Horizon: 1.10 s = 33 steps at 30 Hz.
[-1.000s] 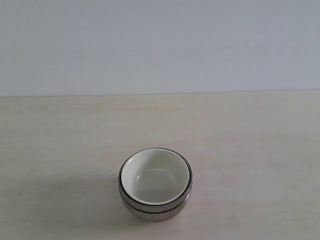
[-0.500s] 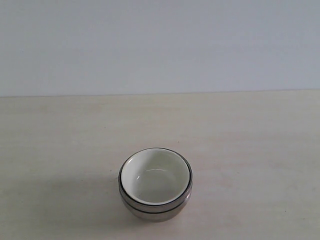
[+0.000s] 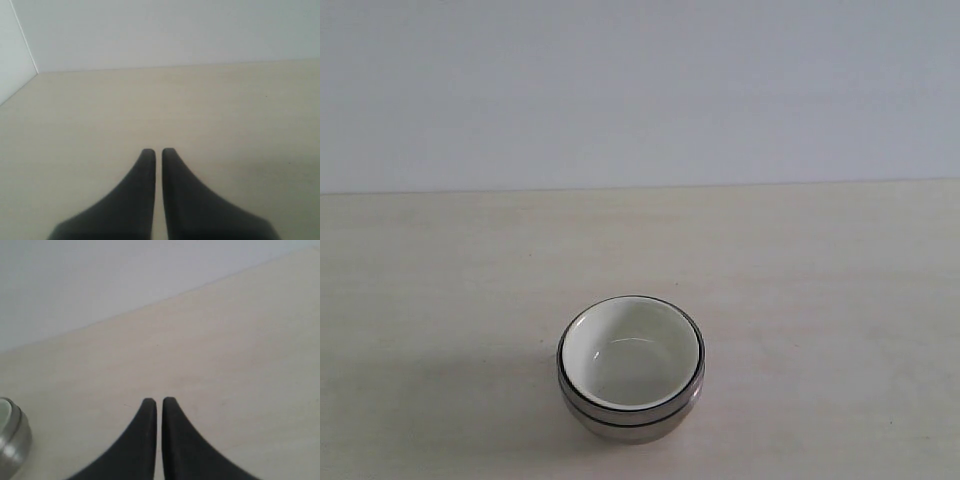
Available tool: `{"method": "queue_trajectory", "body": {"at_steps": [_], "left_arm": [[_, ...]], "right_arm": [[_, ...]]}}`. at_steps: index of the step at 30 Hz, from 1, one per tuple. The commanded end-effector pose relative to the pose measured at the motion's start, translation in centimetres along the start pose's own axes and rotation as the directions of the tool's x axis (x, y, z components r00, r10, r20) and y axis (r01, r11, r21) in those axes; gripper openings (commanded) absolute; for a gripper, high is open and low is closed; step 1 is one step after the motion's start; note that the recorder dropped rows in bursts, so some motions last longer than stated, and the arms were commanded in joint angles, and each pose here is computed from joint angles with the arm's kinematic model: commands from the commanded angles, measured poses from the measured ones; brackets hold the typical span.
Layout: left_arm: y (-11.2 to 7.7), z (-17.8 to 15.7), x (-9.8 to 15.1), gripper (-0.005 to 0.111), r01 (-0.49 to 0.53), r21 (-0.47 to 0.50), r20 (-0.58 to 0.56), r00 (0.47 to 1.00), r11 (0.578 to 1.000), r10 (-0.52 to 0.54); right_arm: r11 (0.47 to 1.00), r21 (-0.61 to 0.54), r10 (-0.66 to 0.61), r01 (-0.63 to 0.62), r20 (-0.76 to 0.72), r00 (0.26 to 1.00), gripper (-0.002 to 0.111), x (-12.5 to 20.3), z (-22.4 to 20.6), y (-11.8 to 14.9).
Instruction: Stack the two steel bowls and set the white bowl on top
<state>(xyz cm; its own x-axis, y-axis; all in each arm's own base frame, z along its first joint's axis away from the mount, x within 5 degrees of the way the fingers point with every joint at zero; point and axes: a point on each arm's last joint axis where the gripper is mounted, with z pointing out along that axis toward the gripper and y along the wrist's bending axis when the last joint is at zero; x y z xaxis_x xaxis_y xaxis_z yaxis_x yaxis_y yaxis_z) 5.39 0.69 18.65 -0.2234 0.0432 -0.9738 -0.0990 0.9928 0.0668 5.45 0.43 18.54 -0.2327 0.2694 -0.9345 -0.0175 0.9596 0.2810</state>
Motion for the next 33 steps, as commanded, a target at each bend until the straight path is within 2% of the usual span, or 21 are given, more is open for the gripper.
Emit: {"method": "queue_trajectory", "body": {"at_steps": [1,7,33], "left_arm": [[0.00,0.01,0.09,0.004,0.014,-0.002,0.000,1.000,1.000,-0.014],[0.00,0.01,0.09,0.004,0.014,-0.002,0.000,1.000,1.000,-0.014],[0.00,0.01,0.09,0.004,0.014,-0.002,0.000,1.000,1.000,-0.014]], "right_arm": [[0.960,0.005,-0.280,0.280,0.001,0.960,0.000,-0.01,-0.03,-0.04],[0.941,0.005,-0.338,0.338,0.003,0.941,0.000,-0.02,-0.03,-0.03],[0.941,0.005,-0.338,0.338,-0.014,0.941,0.000,0.12,-0.04,-0.08]]}}
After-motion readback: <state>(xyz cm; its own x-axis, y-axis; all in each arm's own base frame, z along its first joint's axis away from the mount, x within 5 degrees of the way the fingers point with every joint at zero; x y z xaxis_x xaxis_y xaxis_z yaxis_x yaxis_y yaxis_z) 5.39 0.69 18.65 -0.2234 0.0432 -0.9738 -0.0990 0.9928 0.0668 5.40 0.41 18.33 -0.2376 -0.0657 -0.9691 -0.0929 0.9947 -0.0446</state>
